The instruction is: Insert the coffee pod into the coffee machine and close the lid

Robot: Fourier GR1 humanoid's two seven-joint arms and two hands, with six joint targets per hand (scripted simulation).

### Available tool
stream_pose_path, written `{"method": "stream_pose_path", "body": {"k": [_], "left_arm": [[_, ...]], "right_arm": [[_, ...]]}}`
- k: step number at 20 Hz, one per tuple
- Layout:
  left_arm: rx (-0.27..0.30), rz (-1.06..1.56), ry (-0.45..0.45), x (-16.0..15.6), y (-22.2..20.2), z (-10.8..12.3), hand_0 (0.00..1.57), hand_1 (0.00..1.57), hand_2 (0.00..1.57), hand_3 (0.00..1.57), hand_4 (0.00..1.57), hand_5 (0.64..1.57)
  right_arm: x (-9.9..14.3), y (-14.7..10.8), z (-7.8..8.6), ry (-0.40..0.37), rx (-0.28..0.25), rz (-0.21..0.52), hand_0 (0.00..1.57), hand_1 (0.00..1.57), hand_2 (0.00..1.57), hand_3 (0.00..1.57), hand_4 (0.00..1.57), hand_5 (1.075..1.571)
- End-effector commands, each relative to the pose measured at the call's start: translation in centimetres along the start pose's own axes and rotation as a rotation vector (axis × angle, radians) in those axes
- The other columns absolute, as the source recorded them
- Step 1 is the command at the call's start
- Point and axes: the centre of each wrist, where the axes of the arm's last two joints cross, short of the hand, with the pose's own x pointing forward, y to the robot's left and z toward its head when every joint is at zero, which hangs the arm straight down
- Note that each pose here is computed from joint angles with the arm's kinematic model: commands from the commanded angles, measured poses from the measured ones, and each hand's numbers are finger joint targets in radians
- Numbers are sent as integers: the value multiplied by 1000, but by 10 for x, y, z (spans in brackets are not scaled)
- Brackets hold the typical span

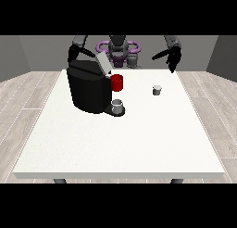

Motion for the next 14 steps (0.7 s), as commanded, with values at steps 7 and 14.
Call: {"method": "stream_pose_path", "body": {"k": [7,14], "left_arm": [[-15,-191,115,-9,30,-32,0,0,0,0,0,1571],[-71,-294,163,-31,12,-39,0,0,0,0,0,1571]], "right_arm": [[1,35,0,-42,67,1,0,0,0,0,0,1571],[17,31,-20,2,74,-68,0,0,0,0,0,1571]]}}
